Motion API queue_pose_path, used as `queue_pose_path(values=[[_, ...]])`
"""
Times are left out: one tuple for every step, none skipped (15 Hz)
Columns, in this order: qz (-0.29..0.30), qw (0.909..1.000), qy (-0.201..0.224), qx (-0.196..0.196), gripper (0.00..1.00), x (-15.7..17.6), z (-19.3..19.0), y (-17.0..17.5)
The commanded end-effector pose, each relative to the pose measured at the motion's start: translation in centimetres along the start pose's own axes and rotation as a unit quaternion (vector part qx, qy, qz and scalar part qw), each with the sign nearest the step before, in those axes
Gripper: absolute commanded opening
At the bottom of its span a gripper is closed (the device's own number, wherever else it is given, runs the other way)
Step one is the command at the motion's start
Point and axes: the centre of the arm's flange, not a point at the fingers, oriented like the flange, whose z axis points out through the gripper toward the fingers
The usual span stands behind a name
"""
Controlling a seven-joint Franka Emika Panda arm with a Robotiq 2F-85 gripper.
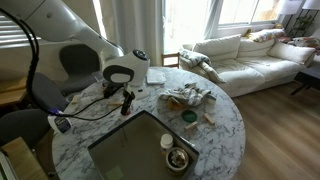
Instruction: Put the transparent container with the red lid upright
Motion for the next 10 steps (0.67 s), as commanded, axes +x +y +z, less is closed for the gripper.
queue_pose_path(values=[[0.025, 0.9991, -0.033, 0.012, 1.0, 0.8, 0.8, -0.6], [0.031, 0.9987, -0.039, 0.012, 1.0, 0.9, 1.0, -0.7], [0.042, 0.9984, -0.038, 0.009, 1.0, 1.1, 1.3, -0.9], [0.051, 0.9979, -0.04, 0.009, 1.0, 1.2, 1.5, -1.0], [0.061, 0.9973, -0.041, 0.008, 1.0, 1.4, 1.7, -1.1], [0.071, 0.9964, -0.045, 0.009, 1.0, 1.6, 1.9, -1.2], [0.081, 0.9955, -0.048, 0.011, 1.0, 1.8, 2.1, -1.3], [0.09, 0.9945, -0.053, 0.014, 0.96, 2.1, 2.3, -1.2], [0.096, 0.9934, -0.06, 0.02, 0.92, 2.3, 2.4, -1.3], [0.102, 0.9918, -0.073, 0.025, 0.92, 2.5, 2.5, -1.2]])
